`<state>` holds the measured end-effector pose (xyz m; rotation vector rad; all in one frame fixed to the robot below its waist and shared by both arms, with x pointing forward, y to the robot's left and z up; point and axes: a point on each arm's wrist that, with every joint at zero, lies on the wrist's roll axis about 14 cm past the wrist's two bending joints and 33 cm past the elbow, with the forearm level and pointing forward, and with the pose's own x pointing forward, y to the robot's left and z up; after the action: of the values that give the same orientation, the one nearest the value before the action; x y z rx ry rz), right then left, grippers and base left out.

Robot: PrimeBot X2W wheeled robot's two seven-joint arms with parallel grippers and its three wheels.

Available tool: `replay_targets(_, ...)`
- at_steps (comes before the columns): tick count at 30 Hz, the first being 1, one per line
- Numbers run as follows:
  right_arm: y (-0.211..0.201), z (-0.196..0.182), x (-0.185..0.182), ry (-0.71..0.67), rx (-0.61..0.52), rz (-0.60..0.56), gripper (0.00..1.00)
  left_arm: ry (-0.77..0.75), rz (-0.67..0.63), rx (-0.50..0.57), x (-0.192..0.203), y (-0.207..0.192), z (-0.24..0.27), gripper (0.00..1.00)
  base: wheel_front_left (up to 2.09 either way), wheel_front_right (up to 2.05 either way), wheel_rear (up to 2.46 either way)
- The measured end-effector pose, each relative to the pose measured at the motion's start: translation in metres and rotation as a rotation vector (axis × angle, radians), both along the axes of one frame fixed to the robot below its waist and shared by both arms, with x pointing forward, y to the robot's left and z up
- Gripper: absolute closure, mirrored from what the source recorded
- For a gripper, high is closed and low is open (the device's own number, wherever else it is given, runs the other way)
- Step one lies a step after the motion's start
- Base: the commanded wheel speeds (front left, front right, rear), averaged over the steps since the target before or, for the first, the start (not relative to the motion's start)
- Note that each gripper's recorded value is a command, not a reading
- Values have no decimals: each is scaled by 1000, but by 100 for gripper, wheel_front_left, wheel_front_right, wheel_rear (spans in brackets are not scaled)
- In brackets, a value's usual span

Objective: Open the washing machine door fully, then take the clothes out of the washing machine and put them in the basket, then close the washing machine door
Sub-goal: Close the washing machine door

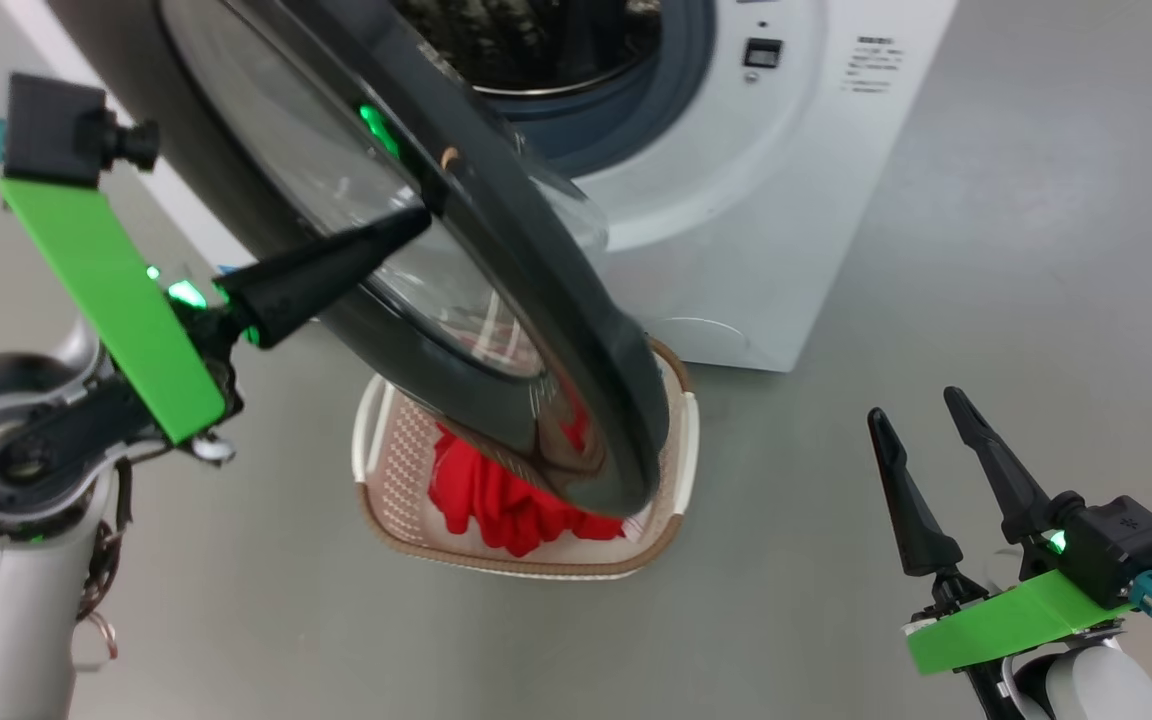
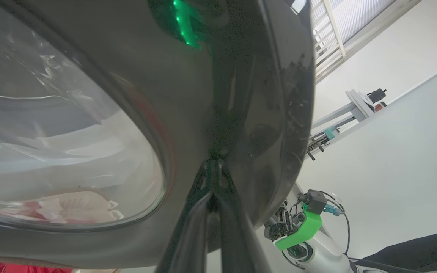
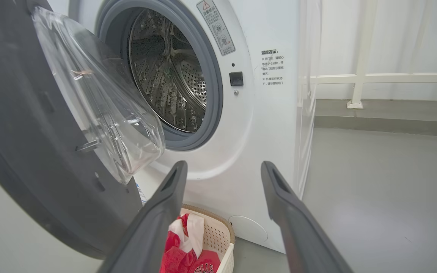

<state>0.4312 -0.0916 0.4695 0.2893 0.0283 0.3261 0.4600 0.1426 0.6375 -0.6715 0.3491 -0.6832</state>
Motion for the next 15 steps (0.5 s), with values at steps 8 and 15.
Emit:
replay_targets(8, -28, -2, -1, 9, -2, -87, 0, -21, -17, -4, 36, -29, -6, 100, 0, 0, 0)
replay_targets(15, -50, -2, -1, 10, 7, -169, 0, -28, 7, -11, 73, -40, -15, 100, 0, 0, 0)
